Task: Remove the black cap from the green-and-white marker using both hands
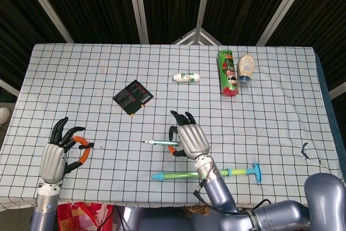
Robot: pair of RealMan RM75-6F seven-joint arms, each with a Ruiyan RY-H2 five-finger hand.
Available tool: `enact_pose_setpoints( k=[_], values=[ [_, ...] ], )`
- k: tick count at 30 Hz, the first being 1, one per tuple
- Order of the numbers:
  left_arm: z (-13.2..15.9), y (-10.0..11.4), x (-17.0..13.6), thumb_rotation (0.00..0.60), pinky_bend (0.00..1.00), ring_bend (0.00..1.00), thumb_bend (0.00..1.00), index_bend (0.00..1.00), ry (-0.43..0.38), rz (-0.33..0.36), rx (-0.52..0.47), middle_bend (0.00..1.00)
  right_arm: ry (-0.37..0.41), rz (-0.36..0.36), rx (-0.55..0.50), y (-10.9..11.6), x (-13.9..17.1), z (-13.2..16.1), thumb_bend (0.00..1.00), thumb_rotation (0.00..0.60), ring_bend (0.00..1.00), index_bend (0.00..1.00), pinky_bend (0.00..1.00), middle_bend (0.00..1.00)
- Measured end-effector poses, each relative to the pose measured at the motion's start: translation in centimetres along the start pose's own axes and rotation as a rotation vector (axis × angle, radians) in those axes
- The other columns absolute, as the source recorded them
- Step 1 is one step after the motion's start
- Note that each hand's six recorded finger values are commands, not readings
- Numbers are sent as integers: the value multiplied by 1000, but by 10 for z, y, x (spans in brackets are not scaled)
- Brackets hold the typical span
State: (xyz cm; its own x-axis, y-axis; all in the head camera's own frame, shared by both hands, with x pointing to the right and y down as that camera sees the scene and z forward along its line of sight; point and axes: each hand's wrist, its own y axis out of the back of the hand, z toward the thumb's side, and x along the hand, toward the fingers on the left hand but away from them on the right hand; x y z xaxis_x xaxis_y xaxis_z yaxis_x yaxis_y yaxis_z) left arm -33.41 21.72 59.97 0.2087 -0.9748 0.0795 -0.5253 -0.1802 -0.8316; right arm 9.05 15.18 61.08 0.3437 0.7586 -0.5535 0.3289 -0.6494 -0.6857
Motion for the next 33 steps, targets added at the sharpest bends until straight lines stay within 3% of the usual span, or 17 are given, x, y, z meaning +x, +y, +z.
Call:
enact_pose_setpoints(
  k=[8, 16, 18, 20, 21, 23, 26, 28, 33],
  values=[
    [0, -35, 28, 600, 0, 0, 520, 566, -23, -70, -78, 273, -36, 13, 33, -20, -14, -26, 395, 600, 135, 776, 11, 91],
    [-7, -68, 41, 600, 0, 0, 503, 524, 66, -130, -183, 257, -53, 42, 32, -41, -28, -45, 396, 600, 135, 776, 11, 91],
    [-9, -75, 43, 600, 0, 0, 495, 449, 90, -148, -206, 230, -56, 43, 36, -45, -31, -48, 396, 600, 135, 766, 11, 91],
    [-10, -81, 44, 600, 0, 0, 475, 300, 109, -165, -227, 160, -62, 44, 40, -49, -35, -51, 397, 600, 133, 664, 11, 91],
    [-11, -84, 44, 600, 0, 0, 459, 173, 115, -174, -233, 86, -65, 43, 42, -51, -37, -53, 397, 600, 128, 574, 10, 91],
    [-11, -89, 44, 600, 0, 0, 446, 39, 123, -201, -242, 12, -79, 41, 52, -54, -41, -58, 383, 600, 107, 325, 4, 86],
    [-10, -91, 44, 600, 0, 0, 441, 0, 118, -237, -251, 0, -107, 44, 61, -55, -43, -64, 302, 600, 87, 67, 0, 62],
    [-8, -86, 44, 600, 0, 0, 441, 0, 105, -245, -253, 0, -134, 47, 58, -53, -43, -68, 267, 600, 75, 4, 0, 45],
    [-3, -57, 44, 600, 0, 0, 442, 0, 58, -191, -243, 0, -148, 35, 21, -38, -37, -68, 237, 600, 67, 0, 0, 28]
  ],
)
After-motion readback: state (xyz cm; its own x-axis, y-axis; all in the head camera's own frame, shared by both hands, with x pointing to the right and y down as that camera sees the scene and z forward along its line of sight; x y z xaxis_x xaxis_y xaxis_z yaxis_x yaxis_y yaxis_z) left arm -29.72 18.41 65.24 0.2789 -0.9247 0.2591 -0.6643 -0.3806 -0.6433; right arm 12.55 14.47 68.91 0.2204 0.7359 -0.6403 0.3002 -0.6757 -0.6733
